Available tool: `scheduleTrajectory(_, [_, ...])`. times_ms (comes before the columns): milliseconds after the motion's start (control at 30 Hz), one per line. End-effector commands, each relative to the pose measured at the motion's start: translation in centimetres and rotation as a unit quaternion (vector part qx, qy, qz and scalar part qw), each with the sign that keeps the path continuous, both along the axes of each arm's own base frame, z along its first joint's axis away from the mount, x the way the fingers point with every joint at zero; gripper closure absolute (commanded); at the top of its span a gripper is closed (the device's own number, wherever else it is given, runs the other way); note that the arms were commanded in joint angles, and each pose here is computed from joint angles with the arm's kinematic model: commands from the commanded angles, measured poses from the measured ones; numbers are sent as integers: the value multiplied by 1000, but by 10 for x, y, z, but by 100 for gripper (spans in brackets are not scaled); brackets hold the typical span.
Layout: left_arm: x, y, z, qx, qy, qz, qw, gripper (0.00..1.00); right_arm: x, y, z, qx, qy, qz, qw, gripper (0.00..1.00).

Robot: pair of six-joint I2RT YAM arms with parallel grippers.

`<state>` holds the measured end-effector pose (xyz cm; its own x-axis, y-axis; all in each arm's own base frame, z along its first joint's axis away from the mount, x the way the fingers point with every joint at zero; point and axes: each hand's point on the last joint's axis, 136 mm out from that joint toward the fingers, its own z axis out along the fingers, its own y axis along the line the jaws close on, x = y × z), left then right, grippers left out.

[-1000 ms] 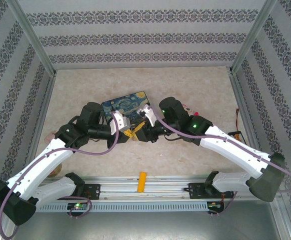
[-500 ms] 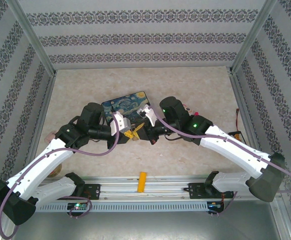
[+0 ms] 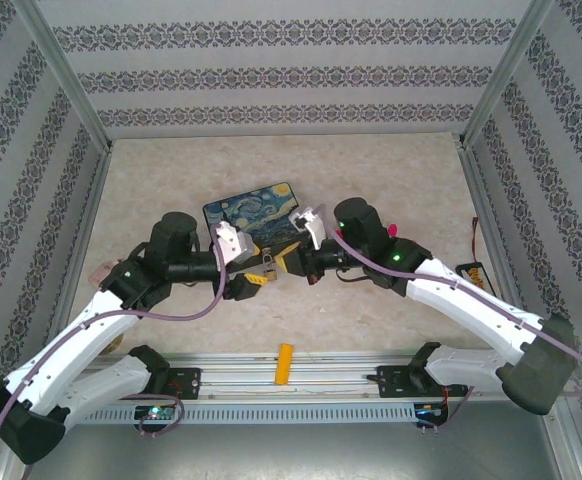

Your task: Unlock the padlock with the key

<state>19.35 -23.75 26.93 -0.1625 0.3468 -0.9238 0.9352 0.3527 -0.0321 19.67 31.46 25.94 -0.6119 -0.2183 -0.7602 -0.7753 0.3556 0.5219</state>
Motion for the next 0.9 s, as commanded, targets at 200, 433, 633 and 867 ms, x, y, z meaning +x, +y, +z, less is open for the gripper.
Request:
scheduleTrajectory(200, [37, 5, 49, -209, 54, 145, 966, 25, 29, -14, 32, 162, -5, -101, 982, 100])
scheduleTrajectory(433, [49, 2, 40, -253, 129, 174, 943, 30, 41, -12, 34, 225, 34, -105, 968, 100])
scheduleTrajectory(633, [50, -8, 43, -290, 156, 147, 933, 37, 46, -7, 47, 272, 45, -95, 957, 100])
scheduleTrajectory(867, [54, -10, 46, -313, 164, 139, 925, 45, 45, -3, 55, 297, 56, -81, 950, 100])
